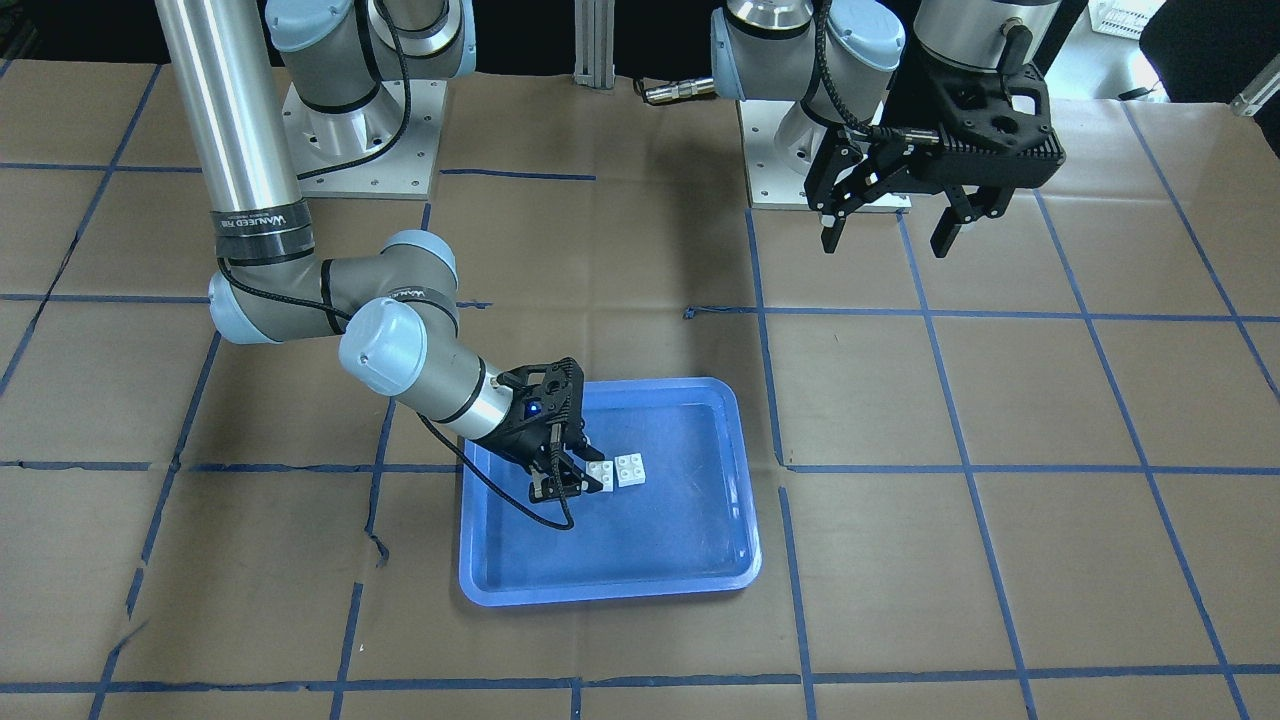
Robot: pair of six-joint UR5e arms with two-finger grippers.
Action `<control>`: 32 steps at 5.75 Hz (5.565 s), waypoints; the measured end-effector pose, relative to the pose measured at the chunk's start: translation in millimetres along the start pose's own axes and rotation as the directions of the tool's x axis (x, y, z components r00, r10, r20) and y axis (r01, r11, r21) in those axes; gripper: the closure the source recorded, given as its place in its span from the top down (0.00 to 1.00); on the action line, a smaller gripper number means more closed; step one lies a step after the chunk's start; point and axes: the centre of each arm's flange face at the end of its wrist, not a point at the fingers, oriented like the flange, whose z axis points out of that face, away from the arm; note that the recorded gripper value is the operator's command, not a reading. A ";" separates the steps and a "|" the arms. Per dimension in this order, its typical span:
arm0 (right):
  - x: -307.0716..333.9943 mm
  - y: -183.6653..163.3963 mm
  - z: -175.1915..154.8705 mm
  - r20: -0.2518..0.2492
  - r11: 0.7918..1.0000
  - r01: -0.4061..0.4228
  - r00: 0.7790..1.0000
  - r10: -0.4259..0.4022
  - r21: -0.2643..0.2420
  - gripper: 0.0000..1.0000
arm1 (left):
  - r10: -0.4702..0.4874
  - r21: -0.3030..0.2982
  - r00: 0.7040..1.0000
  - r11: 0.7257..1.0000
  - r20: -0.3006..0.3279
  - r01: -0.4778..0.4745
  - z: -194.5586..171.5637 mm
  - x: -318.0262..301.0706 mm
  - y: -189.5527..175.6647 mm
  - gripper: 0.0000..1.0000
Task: Assemble white blocks and place on blue tray
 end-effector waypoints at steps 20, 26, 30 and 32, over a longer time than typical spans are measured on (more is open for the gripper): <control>-5.3 -2.1 2.0 0.020 0.997 -0.062 0.998 0.061 0.044 1.00 | 0.002 -0.003 1.000 1.000 0.000 -0.002 0.9 0.4 0.5 1.00; 46.4 -22.0 -196.7 -0.204 0.781 -0.556 0.831 0.518 -0.284 1.00 | 0.002 -0.003 1.000 1.000 0.001 -0.002 1.0 0.3 0.4 1.00; 4.7 -70.4 -333.1 -0.502 0.037 -0.970 0.158 0.851 -0.242 1.00 | 0.002 -0.003 1.000 1.000 0.000 -0.002 0.9 0.4 0.4 1.00; -7.6 -98.0 -345.6 -0.551 -0.047 -0.971 0.093 0.829 -0.235 1.00 | 0.003 -0.004 1.000 1.000 0.000 -0.003 1.2 0.4 0.3 1.00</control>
